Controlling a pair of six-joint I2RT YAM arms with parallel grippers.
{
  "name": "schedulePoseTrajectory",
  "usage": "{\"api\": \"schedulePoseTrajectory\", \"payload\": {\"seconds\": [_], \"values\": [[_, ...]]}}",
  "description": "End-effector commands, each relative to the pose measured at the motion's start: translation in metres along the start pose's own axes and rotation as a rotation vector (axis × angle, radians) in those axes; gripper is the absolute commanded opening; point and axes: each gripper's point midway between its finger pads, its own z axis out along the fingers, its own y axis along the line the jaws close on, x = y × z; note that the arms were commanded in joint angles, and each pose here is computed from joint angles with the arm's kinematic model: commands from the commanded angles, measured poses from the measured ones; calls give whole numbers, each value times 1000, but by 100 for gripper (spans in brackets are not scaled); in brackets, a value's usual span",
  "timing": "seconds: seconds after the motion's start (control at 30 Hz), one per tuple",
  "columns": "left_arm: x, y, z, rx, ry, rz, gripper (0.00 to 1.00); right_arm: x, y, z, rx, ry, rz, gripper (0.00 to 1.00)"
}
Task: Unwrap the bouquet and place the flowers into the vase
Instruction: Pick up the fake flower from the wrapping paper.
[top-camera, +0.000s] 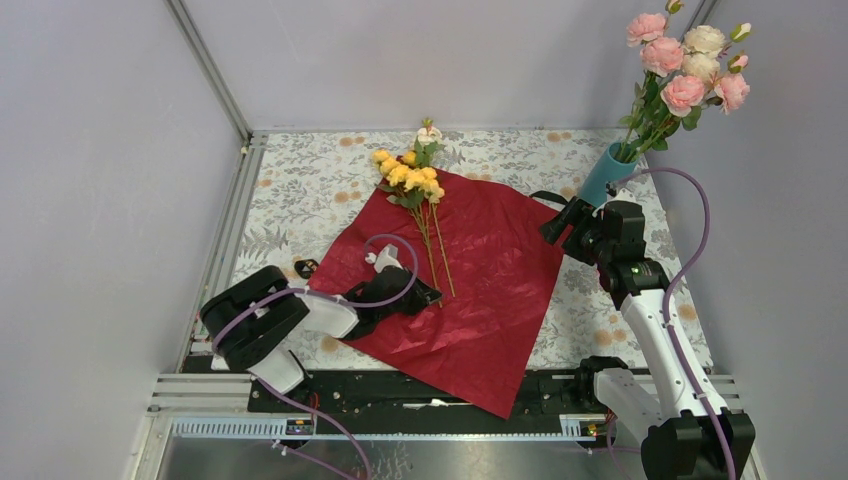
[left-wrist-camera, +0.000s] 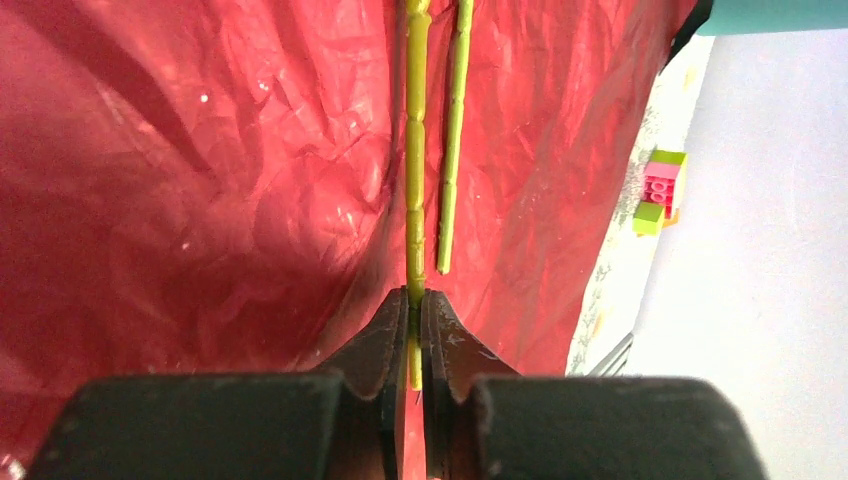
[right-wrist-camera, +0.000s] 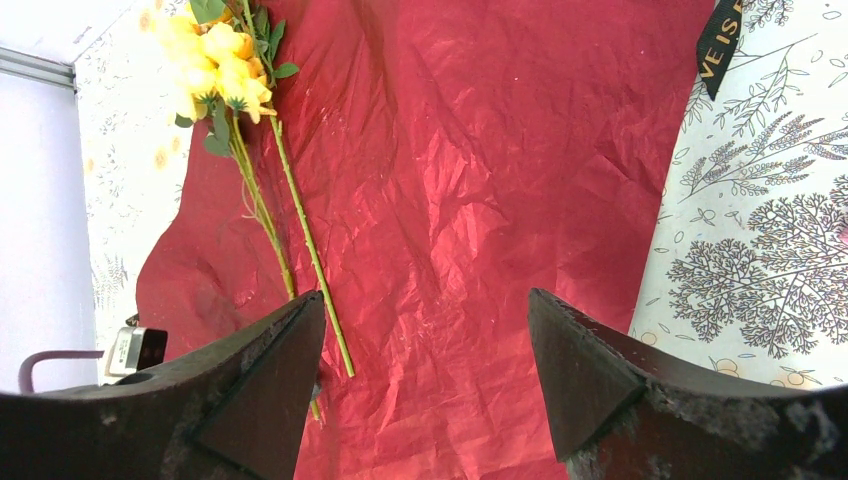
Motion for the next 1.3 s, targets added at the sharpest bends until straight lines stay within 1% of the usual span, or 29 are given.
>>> {"api": "schedulePoseTrajectory", "payload": {"seconds": [0.0, 0.17, 0.27, 0.33, 0.67, 0.8, 0.9, 1.0, 1.03, 1.07, 1.17, 1.27], "values": [[-25, -40, -13, 156, -118, -38, 0, -11, 13, -6, -43, -25, -20, 80], [-26, -56, -23, 259, -129, -9, 0, -11, 25, -7, -99, -1, -34, 81], [-27, -68, -32, 337, -135, 9, 0, -11, 34, -8, -143, 13, -46, 84], [-27, -77, -38, 386, -138, 47, 0, -9, 43, -9, -193, 32, -62, 85], [-19, -114, -72, 591, -134, 258, 0, -2, 110, -29, -533, 191, -115, 86], [-16, -127, -89, 650, -132, 325, 0, 9, 140, -39, -677, 252, -123, 87], [-10, -140, -101, 692, -116, 393, 0, 16, 163, -44, -774, 282, -112, 85], [0, -154, -117, 753, -90, 466, 0, 23, 177, -45, -789, 291, -132, 83], [4, -157, -122, 771, -80, 481, 0, 26, 181, -47, -795, 298, -134, 82], [5, -160, -126, 787, -76, 490, 0, 21, 188, -49, -821, 269, -147, 82], [14, -166, -136, 819, -51, 516, 0, 20, 200, -56, -862, 260, -142, 79], [22, -171, -144, 848, -28, 541, 0, 24, 211, -65, -916, 279, -171, 75]]}}
